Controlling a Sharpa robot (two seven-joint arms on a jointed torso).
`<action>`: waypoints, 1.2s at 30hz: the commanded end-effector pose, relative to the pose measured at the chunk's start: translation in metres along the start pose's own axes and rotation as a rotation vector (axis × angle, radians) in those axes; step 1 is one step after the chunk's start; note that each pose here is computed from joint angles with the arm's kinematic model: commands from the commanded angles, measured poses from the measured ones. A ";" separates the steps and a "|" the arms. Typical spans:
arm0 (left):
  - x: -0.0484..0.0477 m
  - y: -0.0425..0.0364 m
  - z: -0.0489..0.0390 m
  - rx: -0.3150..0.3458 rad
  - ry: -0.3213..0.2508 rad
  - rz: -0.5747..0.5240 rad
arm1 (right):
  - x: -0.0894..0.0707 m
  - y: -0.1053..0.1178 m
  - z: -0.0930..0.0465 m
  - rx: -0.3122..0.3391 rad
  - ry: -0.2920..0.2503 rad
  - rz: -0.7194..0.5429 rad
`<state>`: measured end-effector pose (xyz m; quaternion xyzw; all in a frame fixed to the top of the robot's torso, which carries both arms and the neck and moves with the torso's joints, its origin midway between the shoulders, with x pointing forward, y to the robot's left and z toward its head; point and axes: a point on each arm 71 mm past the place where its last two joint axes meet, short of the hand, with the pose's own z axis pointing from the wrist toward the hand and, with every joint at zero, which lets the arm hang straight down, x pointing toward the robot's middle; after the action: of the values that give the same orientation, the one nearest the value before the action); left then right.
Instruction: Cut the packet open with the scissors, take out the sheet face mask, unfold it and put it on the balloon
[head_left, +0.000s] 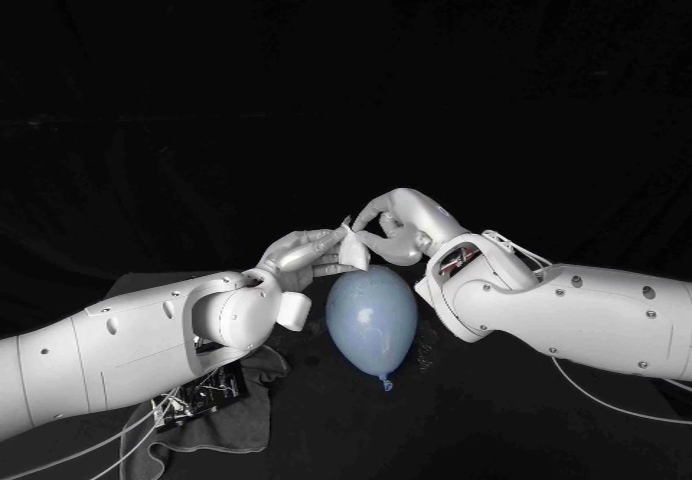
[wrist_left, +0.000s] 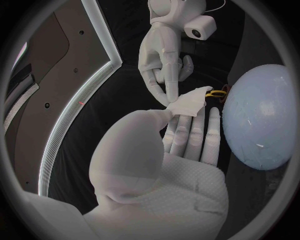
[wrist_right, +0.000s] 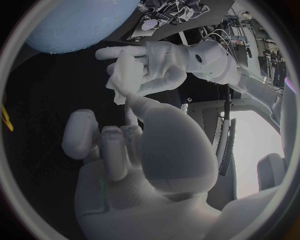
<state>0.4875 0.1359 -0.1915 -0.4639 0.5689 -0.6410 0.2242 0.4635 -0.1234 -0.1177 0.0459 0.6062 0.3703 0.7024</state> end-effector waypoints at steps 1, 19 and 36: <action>0.0066 -0.0030 0.0001 0.024 0.053 -0.018 | -0.002 -0.006 0.000 0.034 -0.013 0.010; 0.0023 -0.0044 -0.0010 0.032 0.044 -0.024 | -0.010 -0.012 -0.007 0.048 -0.052 0.036; 0.0010 -0.0032 0.0013 0.025 0.014 -0.024 | -0.006 0.002 -0.009 -0.034 -0.041 0.062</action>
<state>0.4886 0.1365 -0.1902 -0.4624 0.5629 -0.6497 0.2173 0.4543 -0.1300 -0.1133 0.0702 0.5823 0.3987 0.7050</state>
